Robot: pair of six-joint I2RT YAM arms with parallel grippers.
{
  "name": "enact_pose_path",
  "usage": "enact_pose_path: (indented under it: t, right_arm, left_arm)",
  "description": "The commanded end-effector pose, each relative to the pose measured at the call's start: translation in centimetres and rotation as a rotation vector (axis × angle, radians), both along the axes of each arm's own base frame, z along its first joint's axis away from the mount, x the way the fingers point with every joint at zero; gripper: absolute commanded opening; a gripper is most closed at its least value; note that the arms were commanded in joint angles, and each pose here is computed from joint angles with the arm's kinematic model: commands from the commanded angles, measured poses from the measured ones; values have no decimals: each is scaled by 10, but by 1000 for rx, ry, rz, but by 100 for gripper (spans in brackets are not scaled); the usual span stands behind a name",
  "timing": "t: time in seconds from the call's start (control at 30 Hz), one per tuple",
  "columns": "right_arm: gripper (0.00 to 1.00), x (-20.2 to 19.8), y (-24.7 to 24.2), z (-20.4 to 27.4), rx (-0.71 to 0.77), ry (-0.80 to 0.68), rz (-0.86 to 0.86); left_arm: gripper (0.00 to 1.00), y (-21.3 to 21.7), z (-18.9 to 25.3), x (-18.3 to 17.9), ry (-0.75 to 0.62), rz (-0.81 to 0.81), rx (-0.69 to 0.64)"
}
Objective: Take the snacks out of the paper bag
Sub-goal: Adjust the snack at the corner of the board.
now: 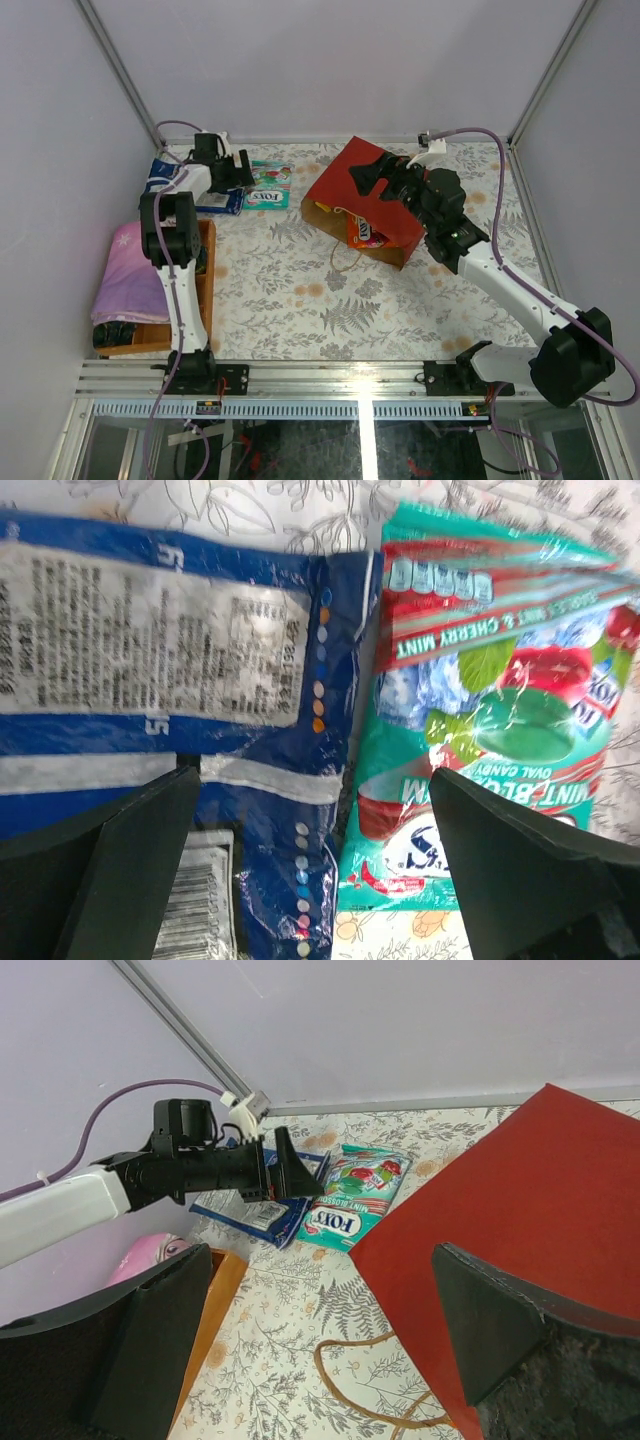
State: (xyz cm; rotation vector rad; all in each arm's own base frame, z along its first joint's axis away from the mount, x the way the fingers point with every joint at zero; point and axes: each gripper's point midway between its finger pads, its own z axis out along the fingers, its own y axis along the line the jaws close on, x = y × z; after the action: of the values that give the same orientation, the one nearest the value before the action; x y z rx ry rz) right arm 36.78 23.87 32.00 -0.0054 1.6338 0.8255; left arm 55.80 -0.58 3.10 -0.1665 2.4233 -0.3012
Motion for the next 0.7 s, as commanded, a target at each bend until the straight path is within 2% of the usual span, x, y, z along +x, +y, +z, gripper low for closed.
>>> enact_pose_path:
  t: [0.0,0.3,0.5,0.67]
  right_arm:
    - [99,2,-2,20,23,-52,1]
    - [99,4,-5,17,18,-47,-4]
    - [100,4,-3,16,20,-42,9]
    - [99,4,-3,17,23,-44,13]
  left_arm:
    - [100,-7,12,28,-93,2,-146]
    - [100,-8,-4,41,-80,15,-214]
    - [100,-16,65,48,-253,-49,-174]
    - [100,-41,111,28,-339,-123,-16]
